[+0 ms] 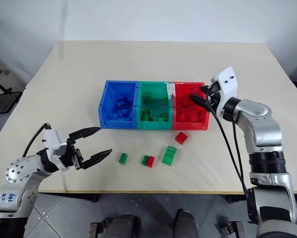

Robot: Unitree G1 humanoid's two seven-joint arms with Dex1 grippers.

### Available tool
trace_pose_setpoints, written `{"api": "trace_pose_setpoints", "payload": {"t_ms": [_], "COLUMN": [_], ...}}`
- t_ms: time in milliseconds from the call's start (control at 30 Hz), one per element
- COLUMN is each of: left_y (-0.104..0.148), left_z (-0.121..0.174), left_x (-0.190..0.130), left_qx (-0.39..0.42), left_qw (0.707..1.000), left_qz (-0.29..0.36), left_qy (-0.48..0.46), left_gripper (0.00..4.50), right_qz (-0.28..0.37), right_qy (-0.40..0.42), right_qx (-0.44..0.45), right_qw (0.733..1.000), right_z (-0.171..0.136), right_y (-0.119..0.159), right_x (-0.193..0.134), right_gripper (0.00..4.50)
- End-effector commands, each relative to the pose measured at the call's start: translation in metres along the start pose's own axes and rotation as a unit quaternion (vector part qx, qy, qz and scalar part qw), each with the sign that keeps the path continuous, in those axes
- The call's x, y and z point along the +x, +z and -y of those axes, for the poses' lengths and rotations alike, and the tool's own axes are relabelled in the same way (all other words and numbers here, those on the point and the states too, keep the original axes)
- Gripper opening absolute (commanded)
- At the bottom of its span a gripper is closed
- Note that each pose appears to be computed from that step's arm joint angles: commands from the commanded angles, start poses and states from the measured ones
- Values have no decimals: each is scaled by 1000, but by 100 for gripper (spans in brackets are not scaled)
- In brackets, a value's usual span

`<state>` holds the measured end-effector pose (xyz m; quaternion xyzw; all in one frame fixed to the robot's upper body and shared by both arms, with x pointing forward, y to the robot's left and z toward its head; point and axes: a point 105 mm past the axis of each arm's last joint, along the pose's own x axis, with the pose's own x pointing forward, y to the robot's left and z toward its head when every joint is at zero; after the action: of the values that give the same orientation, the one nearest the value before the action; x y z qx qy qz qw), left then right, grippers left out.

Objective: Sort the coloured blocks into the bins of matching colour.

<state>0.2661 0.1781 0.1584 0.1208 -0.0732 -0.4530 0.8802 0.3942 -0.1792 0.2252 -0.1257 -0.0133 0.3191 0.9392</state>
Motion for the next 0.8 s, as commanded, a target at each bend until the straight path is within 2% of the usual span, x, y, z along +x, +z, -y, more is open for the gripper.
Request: {"api": "trace_pose_setpoints", "payload": {"t_ms": [33, 100, 200, 300, 400, 533, 667, 800], "left_y": [6, 6, 5, 2, -7, -6, -5, -5], "left_z": [-1, -4, -3, 2, 14, 19, 23, 22], "left_x": [-3, -3, 0, 4, 9, 18, 25, 26], "left_qx": [9, 4, 13, 26, 68, 75, 87, 83], "left_qw": [1000, 1000, 1000, 998, 990, 985, 980, 980], "left_qz": [-12, -16, -27, -34, -54, -44, -37, -32], "left_qy": [5, 7, -9, -45, -112, -151, -176, -179], "left_gripper": [450, 450, 450, 450, 450, 450, 450, 450], "right_qz": [28, 40, 60, 50, -6, -71, -119, -119], "right_qy": [1, 22, 62, 78, 83, 100, 115, 121], "right_qx": [-32, -37, -36, -48, -60, -60, -53, -37], "right_qw": [999, 998, 996, 995, 995, 991, 985, 985], "right_z": [3, -3, -14, -20, -24, -31, -39, -50], "right_y": [15, 15, 10, -5, -34, -62, -84, -91], "right_x": [-7, -17, -44, -76, -118, -149, -160, -151], "right_gripper": [389, 448, 448, 448, 448, 448, 448, 448]}}
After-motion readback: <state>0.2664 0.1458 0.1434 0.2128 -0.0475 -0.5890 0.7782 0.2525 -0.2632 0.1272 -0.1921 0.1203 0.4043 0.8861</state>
